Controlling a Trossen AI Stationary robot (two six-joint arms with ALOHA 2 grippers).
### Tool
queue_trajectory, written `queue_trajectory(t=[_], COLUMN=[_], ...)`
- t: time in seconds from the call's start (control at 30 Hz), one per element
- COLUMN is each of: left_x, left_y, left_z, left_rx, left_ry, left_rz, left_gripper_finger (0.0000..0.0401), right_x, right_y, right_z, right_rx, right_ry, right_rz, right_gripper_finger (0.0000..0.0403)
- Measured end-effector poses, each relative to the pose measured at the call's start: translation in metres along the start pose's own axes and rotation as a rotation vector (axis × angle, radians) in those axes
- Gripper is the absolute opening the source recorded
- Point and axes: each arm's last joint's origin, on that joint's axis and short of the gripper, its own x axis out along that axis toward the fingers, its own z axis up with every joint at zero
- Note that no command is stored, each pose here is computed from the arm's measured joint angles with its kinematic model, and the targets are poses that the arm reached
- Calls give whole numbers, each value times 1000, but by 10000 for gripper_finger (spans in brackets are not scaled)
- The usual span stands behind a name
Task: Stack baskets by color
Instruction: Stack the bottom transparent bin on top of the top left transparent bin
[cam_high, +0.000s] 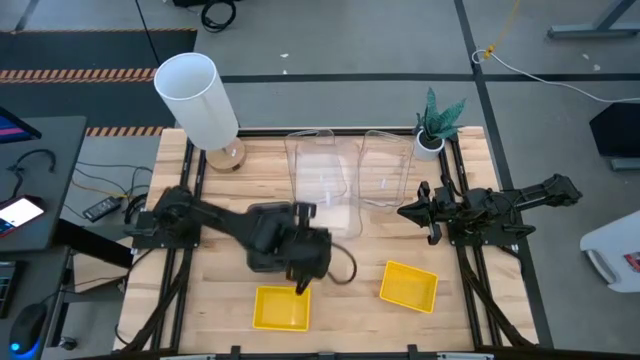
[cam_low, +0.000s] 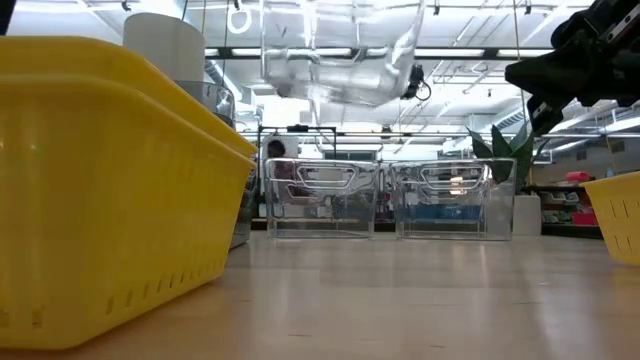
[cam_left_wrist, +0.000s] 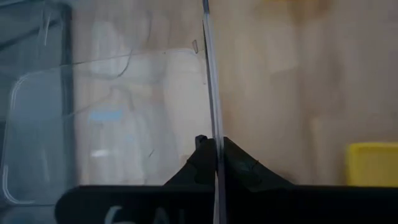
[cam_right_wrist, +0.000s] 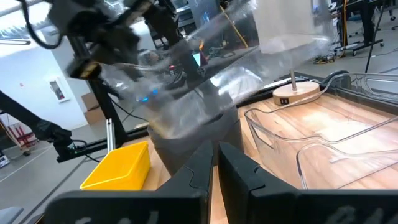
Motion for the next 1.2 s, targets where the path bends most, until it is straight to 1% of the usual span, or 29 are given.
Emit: queue_trajectory(t=[0.23, 0.3, 0.43, 0.63, 0.7, 0.8, 0.93, 1.03, 1.1, 1.2], left_x=[33, 41, 48, 43, 49, 63, 79, 89, 94, 99], left_y=[34, 45, 67, 92, 97, 97, 102, 104, 104, 102], left_z=[-5, -9, -17, -33, -41, -54, -72, -78, -81, -84], left_rx=[38, 32, -11, -80, -115, -147, -183, -233, -252, -270], left_ry=[90, 109, 109, 18, -4, -43, -51, -78, -65, -50], left_rz=[1, 2, 15, 50, 53, 54, 73, 25, -4, -13], left_gripper_finger=[7, 7, 7, 7, 7, 7, 7, 7, 7, 7], right_x=[0, 0, 0, 0, 0, 0, 0, 0, 0, 0], right_y=[0, 0, 0, 0, 0, 0, 0, 0, 0, 0], right_z=[0, 0, 0, 0, 1, 1, 1, 1, 1, 1], right_rx=[0, 0, 0, 1, 1, 2, 2, 2, 2, 2], right_ry=[0, 0, 0, -5, -5, -6, -6, -7, -7, -7], right_rz=[0, 0, 0, 2, 2, 2, 2, 2, 2, 2], right_gripper_finger=[30, 30, 30, 30, 30, 30, 30, 30, 30, 30])
